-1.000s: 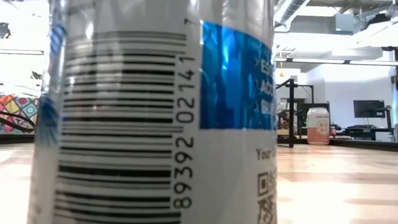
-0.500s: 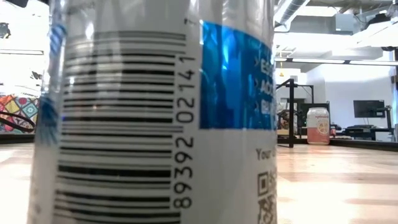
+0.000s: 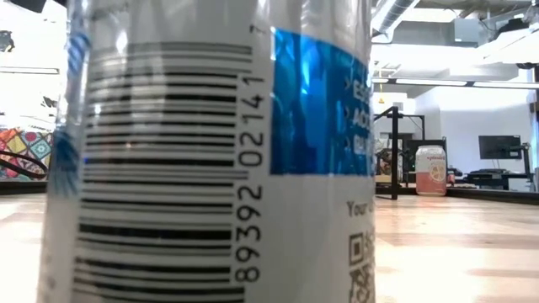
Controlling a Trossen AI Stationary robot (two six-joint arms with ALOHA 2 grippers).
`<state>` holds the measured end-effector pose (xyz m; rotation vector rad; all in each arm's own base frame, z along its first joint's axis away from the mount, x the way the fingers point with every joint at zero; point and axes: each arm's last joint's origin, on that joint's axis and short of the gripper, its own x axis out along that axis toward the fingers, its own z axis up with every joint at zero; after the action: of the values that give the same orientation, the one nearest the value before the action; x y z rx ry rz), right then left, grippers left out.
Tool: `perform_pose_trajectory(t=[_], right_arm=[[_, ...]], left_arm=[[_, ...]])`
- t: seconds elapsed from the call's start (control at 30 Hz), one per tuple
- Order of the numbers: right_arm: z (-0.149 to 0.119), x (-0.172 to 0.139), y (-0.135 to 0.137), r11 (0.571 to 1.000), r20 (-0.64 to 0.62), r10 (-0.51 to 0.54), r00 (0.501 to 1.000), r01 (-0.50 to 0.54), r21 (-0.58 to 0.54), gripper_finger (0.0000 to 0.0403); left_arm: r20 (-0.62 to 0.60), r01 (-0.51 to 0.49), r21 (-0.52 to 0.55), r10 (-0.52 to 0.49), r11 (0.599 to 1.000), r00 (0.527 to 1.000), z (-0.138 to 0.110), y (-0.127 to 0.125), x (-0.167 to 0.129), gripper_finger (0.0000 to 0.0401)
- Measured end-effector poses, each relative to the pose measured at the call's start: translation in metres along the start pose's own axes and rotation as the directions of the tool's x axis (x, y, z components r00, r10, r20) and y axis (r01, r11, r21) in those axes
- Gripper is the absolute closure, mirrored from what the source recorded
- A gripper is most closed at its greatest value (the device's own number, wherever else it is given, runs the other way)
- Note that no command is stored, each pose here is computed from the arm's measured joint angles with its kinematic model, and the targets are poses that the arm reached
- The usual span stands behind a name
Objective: Place canned beverage on shelf
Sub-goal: Put the top white blue soda can on the shelf aligned with the other white blue soda can
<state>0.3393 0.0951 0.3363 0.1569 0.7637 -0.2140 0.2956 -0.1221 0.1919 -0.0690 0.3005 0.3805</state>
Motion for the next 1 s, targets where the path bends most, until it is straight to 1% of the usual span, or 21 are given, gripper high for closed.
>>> perform_pose_trajectory(t=[0.07,0.1,0.17,0.23,0.27,0.37,0.43,0.47,0.6,0.63,0.77,0.83,0.9,0.93,1.0], right_arm=[[-0.001,-0.001,0.002,1.000,-0.001,0.004,1.000,-0.004,-0.004,0.0019],[-0.001,-0.001,0.003,1.000,-0.001,0.007,1.000,-0.007,-0.005,0.0019],[-0.003,-0.003,0.007,1.000,-0.004,0.015,1.000,-0.015,-0.012,0.0019],[-0.006,-0.004,0.010,1.000,-0.013,0.019,1.000,-0.019,-0.004,0.0019],[-0.008,-0.005,0.011,1.000,-0.024,0.018,1.000,-0.018,0.003,0.0019],[-0.015,-0.010,0.015,0.999,-0.060,0.015,0.998,-0.013,0.032,0.0019],[-0.020,-0.013,0.019,0.999,-0.087,0.008,0.996,-0.004,0.047,0.0019],[-0.023,-0.015,0.021,0.999,-0.094,0.002,0.996,0.002,0.052,0.0019],[-0.030,-0.020,0.029,0.997,-0.104,-0.003,0.995,0.011,0.074,0.0019],[-0.031,-0.020,0.031,0.997,-0.101,-0.004,0.995,0.013,0.079,0.0019],[-0.032,-0.022,0.033,0.997,-0.094,-0.010,0.995,0.017,0.077,0.0019],[-0.032,-0.021,0.032,0.997,-0.095,-0.013,0.995,0.021,0.081,0.0019],[-0.031,-0.020,0.030,0.996,-0.094,-0.018,0.995,0.026,0.086,0.0019],[-0.030,-0.020,0.029,0.996,-0.094,-0.021,0.995,0.029,0.090,0.0019],[-0.028,-0.018,0.026,0.995,-0.093,-0.028,0.995,0.037,0.097,0.0019]], left_arm=[[0.006,0.036,0.046,-0.036,0.998,0.999,0.002,-0.001,0.001,0.0162],[0.012,0.067,0.092,-0.068,0.993,0.998,0.004,-0.001,0.002,0.0162],[0.019,0.162,0.197,-0.169,0.967,0.985,0.009,-0.003,0.004,0.0162],[0.026,0.266,0.283,-0.285,0.921,0.958,0.019,-0.005,0.009,0.0162],[0.027,0.324,0.314,-0.350,0.892,0.936,0.025,-0.006,0.011,0.0162],[0.036,0.488,0.352,-0.533,0.799,0.846,0.043,-0.001,0.021,0.0162],[0.013,0.563,0.372,-0.611,0.738,0.792,0.047,0.007,0.029,0.0162],[0.000,0.582,0.382,-0.630,0.718,0.776,0.048,0.011,0.032,0.0162],[0.004,0.614,0.419,-0.678,0.669,0.735,0.059,0.024,0.043,0.0162],[-0.003,0.617,0.427,-0.681,0.662,0.732,0.060,0.027,0.045,0.0162],[-0.109,0.626,0.406,-0.645,0.666,0.756,0.051,0.042,0.054,0.0162],[-0.126,0.641,0.395,-0.652,0.658,0.747,0.050,0.048,0.057,0.0162],[-0.122,0.655,0.401,-0.671,0.640,0.731,0.053,0.053,0.059,0.0162],[-0.132,0.660,0.396,-0.672,0.639,0.729,0.053,0.054,0.059,0.0162],[-0.179,0.668,0.367,-0.655,0.648,0.734,0.048,0.058,0.061,0.0162]])
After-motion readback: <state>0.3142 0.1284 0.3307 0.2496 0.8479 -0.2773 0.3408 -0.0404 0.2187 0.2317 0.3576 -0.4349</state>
